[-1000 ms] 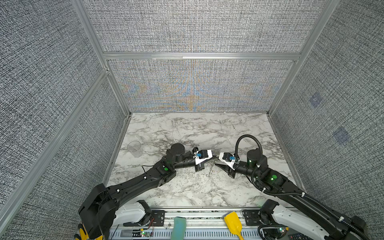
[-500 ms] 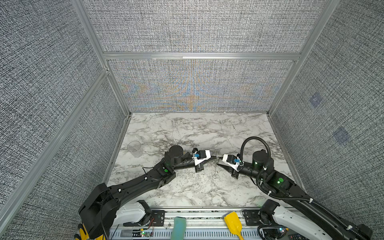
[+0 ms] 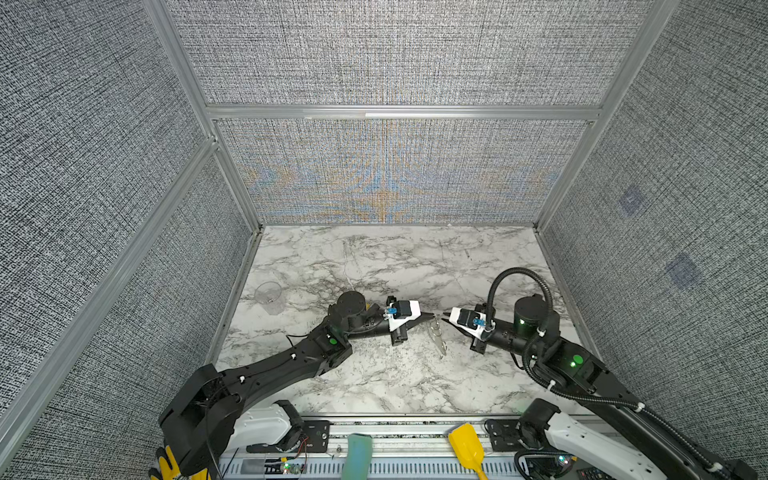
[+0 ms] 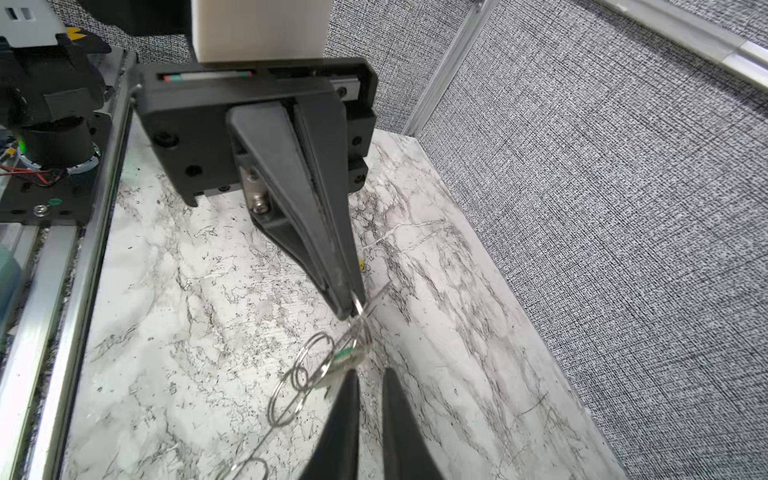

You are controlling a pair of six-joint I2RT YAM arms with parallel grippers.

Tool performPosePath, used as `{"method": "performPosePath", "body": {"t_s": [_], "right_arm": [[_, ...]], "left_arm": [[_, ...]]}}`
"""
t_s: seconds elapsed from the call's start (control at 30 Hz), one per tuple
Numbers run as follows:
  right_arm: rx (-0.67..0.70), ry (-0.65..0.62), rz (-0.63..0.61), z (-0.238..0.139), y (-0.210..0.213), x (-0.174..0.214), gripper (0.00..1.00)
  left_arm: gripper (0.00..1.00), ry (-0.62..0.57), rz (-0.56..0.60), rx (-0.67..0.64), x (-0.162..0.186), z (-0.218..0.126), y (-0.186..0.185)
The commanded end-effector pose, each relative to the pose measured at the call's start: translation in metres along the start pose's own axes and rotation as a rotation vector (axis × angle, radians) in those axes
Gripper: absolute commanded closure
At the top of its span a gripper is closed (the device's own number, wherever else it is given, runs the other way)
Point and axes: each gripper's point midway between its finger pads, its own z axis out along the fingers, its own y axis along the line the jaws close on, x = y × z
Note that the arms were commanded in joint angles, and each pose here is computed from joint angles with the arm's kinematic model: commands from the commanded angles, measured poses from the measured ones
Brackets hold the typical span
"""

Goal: Remove the keys from the keyring

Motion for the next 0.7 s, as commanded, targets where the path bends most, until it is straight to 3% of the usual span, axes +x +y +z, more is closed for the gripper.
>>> {"method": "performPosePath", "body": {"t_s": [0.0,0.67], "right_arm": [[-0.04,-0.007,-0.03,0.0004,0.004,-0.0046,0.88],[-0.054,-0.013,-0.032,0.0041,0.004,-0.0046,0.86]], "left_arm": [[1.0,-0.023,0.024,0.021,-0.0083,0.0004,-0.0018],[1.0,0.006,0.038,0.067,-0.0052,0.0011,-0.0085]]}}
